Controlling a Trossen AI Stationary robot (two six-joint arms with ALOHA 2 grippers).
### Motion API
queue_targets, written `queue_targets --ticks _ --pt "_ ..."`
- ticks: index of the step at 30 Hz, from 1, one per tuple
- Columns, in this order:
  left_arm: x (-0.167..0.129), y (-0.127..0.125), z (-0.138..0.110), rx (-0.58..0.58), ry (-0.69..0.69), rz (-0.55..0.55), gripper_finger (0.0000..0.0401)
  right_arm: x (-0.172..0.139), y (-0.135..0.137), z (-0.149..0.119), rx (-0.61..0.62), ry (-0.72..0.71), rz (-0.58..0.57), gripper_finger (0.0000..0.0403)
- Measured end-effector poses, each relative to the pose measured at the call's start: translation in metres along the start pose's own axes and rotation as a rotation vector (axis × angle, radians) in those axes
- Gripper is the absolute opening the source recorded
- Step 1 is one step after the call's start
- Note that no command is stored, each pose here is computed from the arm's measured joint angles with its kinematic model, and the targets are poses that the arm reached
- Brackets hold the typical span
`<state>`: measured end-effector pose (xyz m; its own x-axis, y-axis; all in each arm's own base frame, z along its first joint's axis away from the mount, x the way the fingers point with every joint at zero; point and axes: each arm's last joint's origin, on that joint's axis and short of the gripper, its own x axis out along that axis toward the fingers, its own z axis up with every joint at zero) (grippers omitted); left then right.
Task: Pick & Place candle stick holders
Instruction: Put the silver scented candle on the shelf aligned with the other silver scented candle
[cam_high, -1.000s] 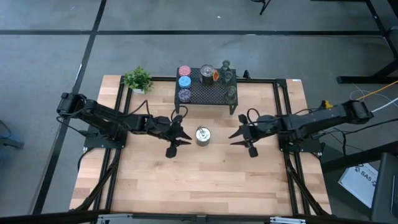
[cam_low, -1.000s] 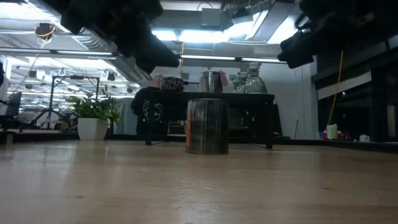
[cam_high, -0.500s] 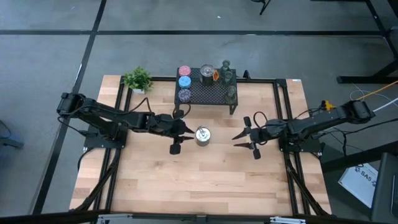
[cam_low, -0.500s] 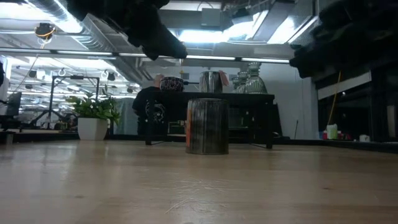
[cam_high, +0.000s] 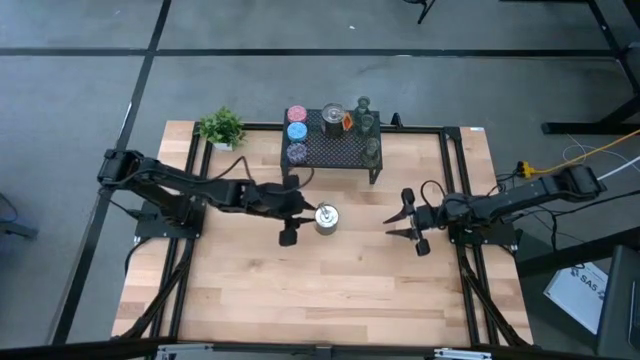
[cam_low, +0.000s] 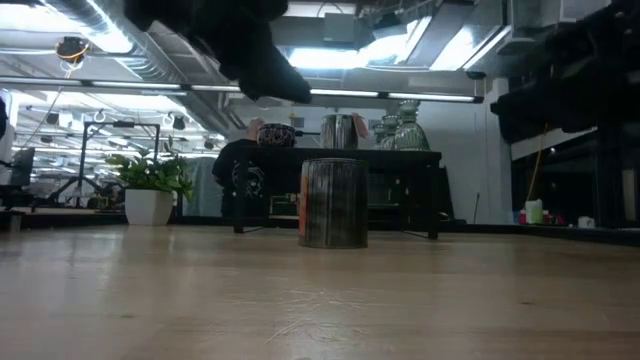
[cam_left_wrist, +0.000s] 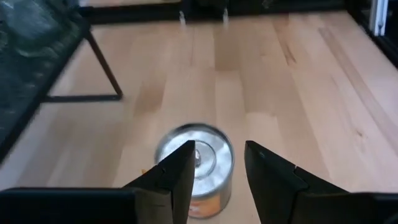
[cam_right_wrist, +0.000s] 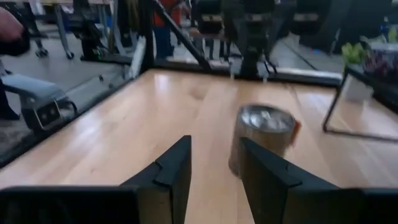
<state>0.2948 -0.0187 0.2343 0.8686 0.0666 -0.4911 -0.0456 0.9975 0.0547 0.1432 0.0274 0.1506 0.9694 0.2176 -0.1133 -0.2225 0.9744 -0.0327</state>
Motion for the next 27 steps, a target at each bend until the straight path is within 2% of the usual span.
queue_targets --ticks 5,9,12,17,23,27 --pt "0.025 -0.004 0.004 0.023 0.135 -0.024 0.0136 -0.006 -0.004 -0.005 0.009 0.067 -0.013 0.0132" --pt "0.038 -0.008 0.01 0.097 0.236 -0.032 0.0136 -0.012 -0.008 -0.003 -0.008 0.064 -0.029 0.0132" --pt "0.046 -0.011 0.014 0.115 0.263 -0.037 0.0134 -0.016 -0.011 -0.004 -0.021 0.077 -0.055 0.0132" --pt "0.051 -0.011 0.017 0.129 0.253 -0.036 0.0132 -0.024 -0.014 -0.007 -0.02 0.117 -0.066 0.0132" --pt "0.052 -0.01 0.022 0.198 0.202 -0.014 0.013 -0.03 -0.015 -0.012 -0.04 0.167 -0.076 0.0132" --pt "0.052 -0.01 0.023 0.187 0.193 -0.012 0.013 -0.032 -0.016 -0.015 -0.038 0.196 -0.099 0.0132"
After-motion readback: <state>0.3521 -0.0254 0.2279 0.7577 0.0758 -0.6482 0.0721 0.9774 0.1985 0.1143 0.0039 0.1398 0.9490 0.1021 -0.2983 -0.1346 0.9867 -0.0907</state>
